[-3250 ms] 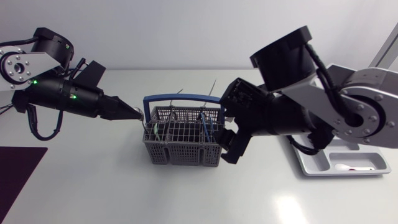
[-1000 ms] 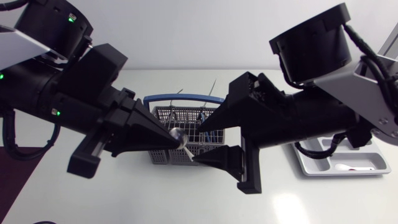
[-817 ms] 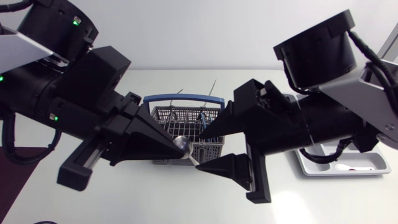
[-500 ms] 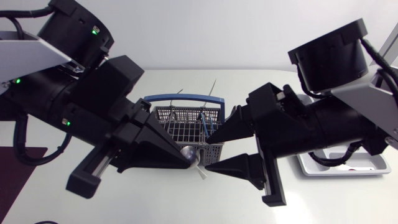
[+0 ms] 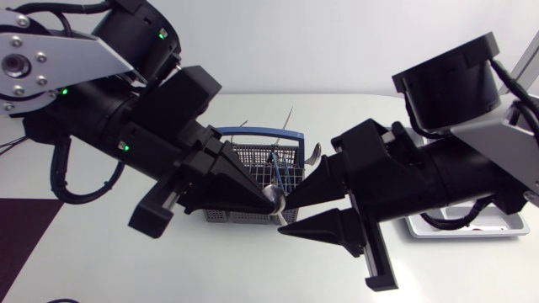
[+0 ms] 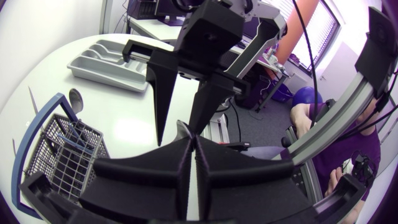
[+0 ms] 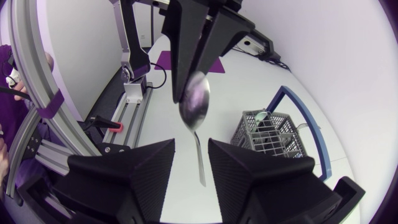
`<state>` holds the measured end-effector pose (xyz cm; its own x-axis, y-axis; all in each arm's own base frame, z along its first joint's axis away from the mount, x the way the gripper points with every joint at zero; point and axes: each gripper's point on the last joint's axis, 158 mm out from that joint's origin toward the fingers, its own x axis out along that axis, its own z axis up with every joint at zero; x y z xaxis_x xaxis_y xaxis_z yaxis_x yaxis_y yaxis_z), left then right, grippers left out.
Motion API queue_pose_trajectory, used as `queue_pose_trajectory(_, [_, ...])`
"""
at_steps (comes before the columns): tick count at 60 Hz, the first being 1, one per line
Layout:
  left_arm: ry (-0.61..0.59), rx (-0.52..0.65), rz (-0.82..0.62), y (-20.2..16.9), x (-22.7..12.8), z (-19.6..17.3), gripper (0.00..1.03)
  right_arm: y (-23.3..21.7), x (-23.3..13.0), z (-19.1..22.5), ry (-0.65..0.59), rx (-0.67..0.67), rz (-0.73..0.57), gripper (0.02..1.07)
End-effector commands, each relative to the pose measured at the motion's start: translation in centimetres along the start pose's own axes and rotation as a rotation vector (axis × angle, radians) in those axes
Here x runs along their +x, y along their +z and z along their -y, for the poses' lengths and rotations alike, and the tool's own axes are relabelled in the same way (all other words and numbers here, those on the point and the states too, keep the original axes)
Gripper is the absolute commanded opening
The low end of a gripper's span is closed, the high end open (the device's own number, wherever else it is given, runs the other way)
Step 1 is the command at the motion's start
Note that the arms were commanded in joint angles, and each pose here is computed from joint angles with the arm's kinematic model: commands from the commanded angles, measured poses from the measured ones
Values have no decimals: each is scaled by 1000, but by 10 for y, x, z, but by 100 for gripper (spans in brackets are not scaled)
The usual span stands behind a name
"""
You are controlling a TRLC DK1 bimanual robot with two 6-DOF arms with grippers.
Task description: Sort the cutlery from the basket into the organizer compartments.
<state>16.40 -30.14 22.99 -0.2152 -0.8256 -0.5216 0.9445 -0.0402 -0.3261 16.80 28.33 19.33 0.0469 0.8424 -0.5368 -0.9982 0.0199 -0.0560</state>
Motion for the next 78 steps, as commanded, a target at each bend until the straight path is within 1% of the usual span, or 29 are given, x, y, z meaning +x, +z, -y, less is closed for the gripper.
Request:
queue_pose_trajectory(1, [-21,32,1,7,2,2,3,-8,2,-9,27,-6,-9,38])
queue_pose_trajectory(4, [-24,37,-2,7,3,2,3,-8,1,-10,29,-6,-9,37])
queue_pose_trajectory(7, [-25,35,-2,8,3,1,3,-8,1,-11,35,-8,-9,30])
queue_pose_trajectory(17, [-34,35,1,10,2,1,3,-11,1,-13,51,-8,-15,13])
queue_pose_trajectory(21, [-35,37,-1,11,2,1,3,-11,2,-14,59,-7,-12,8])
queue_pose_trajectory(40, [-34,34,-2,11,1,0,4,-13,1,-21,78,5,-17,8])
queue_pose_trajectory(47, [-21,28,6,12,-3,-5,22,-17,1,-21,75,15,-23,8])
queue_pose_trajectory(49, [-16,29,11,14,-5,-6,31,-18,1,-20,74,20,-29,8])
queue_pose_trajectory(51, [-12,29,13,14,-6,-7,36,-19,1,-20,71,22,-31,8])
queue_pose_trajectory(56, [-7,30,18,17,-7,-8,54,-22,0,-17,59,38,-41,8])
queue_pose_trajectory(57, [-1,29,21,18,-9,-9,60,-23,0,-16,52,41,-44,8])
queue_pose_trajectory(61, [17,21,32,21,-14,-13,71,-27,-2,-8,22,55,-59,8])
queue_pose_trajectory(66, [52,9,36,23,-20,-21,82,-36,-6,7,-42,78,-89,8])
queue_pose_trajectory(69, [79,-3,34,21,-23,-27,85,-40,-12,16,-86,88,-101,8])
queue_pose_trajectory(72, [107,-13,32,19,-26,-34,85,-45,-19,25,-130,102,-109,8])
queue_pose_trajectory(78, [181,-33,6,9,-30,-52,85,-63,-34,48,-263,105,-157,8])
